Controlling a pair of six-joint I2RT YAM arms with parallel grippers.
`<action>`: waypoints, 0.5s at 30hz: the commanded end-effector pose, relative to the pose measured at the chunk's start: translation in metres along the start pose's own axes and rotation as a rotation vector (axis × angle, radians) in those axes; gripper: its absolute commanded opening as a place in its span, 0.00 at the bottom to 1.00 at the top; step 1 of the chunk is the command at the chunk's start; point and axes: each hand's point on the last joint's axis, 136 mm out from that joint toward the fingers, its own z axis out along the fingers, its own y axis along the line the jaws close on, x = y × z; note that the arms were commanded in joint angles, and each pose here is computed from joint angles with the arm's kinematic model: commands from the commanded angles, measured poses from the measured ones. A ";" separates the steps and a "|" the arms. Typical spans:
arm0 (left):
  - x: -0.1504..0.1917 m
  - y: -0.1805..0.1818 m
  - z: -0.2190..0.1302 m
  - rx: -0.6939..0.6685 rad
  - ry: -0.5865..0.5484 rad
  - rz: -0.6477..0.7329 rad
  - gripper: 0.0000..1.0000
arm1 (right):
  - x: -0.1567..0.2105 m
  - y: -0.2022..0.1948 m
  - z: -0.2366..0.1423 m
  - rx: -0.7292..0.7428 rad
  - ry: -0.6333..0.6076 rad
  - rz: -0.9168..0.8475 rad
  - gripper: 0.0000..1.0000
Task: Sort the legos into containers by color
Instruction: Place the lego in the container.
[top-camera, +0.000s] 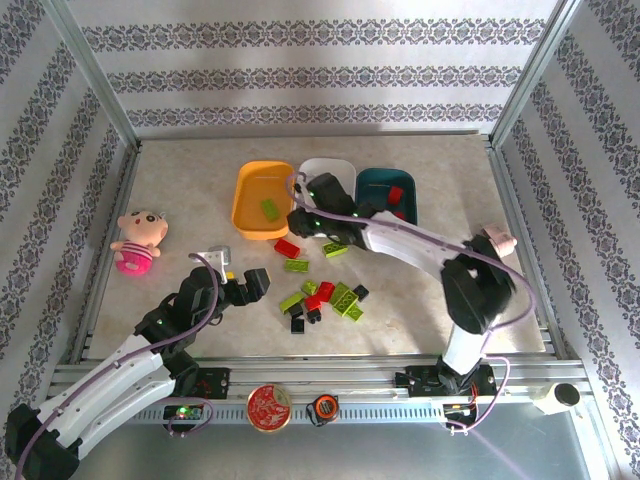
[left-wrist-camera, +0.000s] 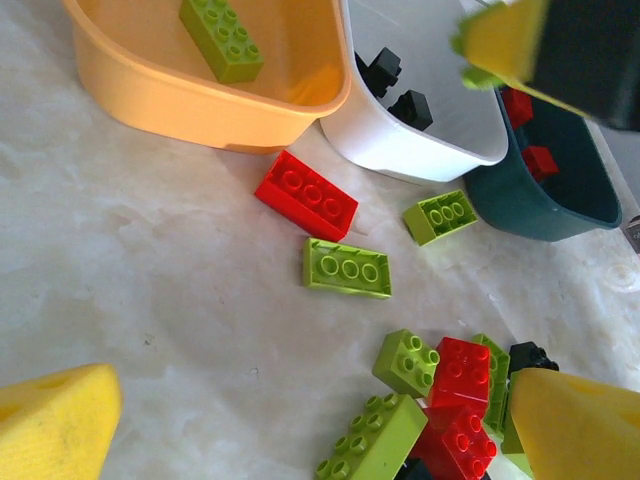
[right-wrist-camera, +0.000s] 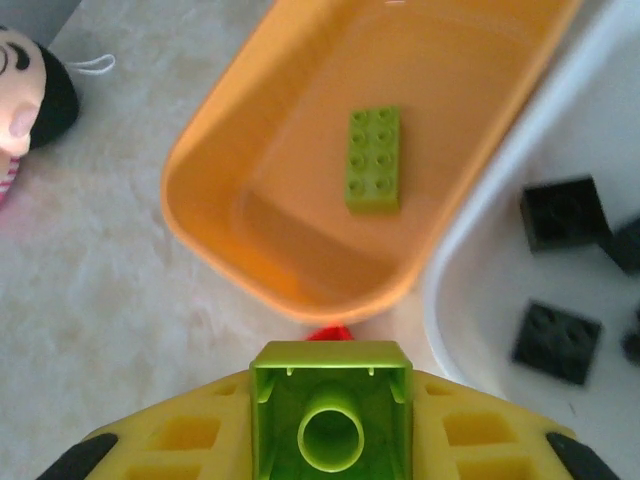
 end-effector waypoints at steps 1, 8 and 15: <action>0.011 0.008 0.001 -0.017 0.030 -0.018 1.00 | -0.010 0.005 0.028 -0.013 0.025 -0.011 0.29; 0.018 0.008 0.003 -0.014 0.068 0.007 1.00 | -0.046 0.002 0.078 0.007 0.007 0.016 0.40; 0.027 -0.004 0.014 0.026 0.135 0.035 1.00 | -0.067 0.001 0.072 -0.016 -0.029 0.066 0.65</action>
